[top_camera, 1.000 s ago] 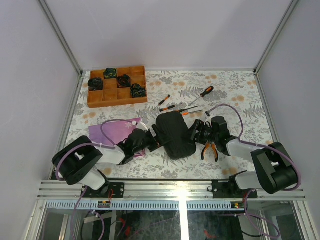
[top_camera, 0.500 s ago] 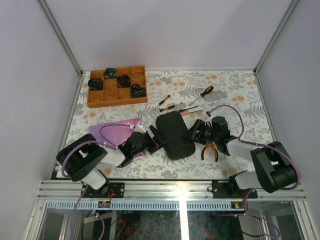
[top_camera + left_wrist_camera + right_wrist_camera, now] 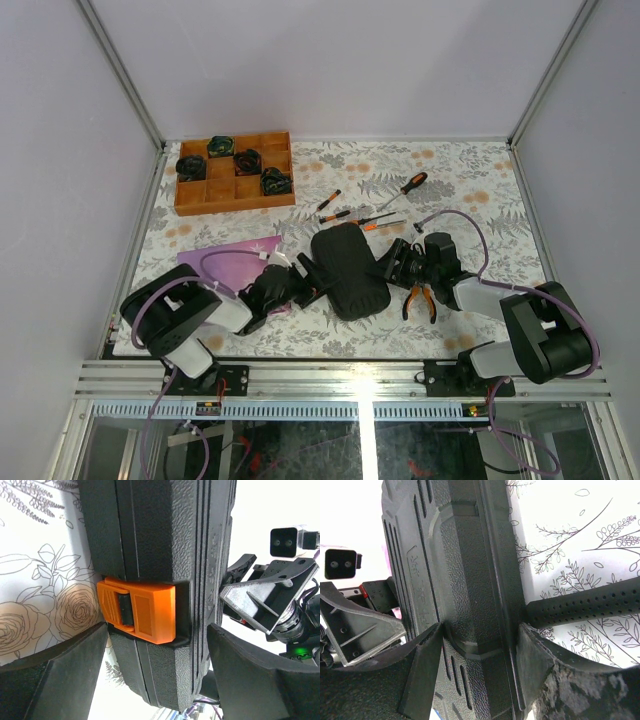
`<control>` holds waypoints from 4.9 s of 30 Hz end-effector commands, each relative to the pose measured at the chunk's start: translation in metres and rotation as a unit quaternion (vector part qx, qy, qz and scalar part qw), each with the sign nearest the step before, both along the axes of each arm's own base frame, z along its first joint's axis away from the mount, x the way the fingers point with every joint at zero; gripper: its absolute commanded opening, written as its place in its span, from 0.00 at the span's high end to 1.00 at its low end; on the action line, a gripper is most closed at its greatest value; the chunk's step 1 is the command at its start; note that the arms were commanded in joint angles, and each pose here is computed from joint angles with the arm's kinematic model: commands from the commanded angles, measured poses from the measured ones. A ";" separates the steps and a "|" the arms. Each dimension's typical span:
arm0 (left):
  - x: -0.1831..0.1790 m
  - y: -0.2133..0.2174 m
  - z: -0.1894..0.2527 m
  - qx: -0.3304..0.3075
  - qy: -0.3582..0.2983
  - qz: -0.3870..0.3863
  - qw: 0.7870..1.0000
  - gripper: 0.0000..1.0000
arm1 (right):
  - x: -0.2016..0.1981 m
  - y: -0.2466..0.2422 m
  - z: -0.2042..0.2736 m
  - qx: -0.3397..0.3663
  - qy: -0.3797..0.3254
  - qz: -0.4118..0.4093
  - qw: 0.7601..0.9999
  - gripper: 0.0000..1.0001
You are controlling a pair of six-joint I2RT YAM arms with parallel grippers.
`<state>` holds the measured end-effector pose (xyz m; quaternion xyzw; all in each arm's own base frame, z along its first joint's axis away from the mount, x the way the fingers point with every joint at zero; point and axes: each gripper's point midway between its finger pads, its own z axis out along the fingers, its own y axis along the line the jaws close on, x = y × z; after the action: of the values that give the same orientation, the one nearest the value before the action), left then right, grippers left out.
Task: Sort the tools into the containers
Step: Move the storage box to the center of the board, then open the storage box at the center of the board.
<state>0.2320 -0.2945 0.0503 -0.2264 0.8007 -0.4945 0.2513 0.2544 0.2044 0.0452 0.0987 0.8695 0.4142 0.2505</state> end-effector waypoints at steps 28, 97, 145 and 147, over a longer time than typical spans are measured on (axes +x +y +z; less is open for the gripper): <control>0.017 0.009 0.021 0.183 -0.039 -0.004 0.982 0.14 | -0.005 -0.019 -0.013 -0.079 -0.004 0.020 0.997 0.13; 0.004 0.021 0.052 0.189 -0.097 -0.046 0.976 0.00 | 0.034 0.009 -0.028 -0.083 0.026 0.121 0.989 0.15; 0.046 0.003 0.030 -0.013 -0.096 0.018 0.995 0.00 | 0.018 -0.036 -0.066 -0.033 0.106 0.027 0.993 0.46; 0.047 0.001 0.030 -0.013 -0.097 0.015 0.995 0.01 | 0.018 -0.036 -0.065 -0.032 0.106 0.027 0.993 0.46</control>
<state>0.2663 -0.2853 0.0571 -0.2088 0.7891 -0.4902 0.3055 0.3026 0.1996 0.0440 0.0512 0.8526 0.4759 0.2098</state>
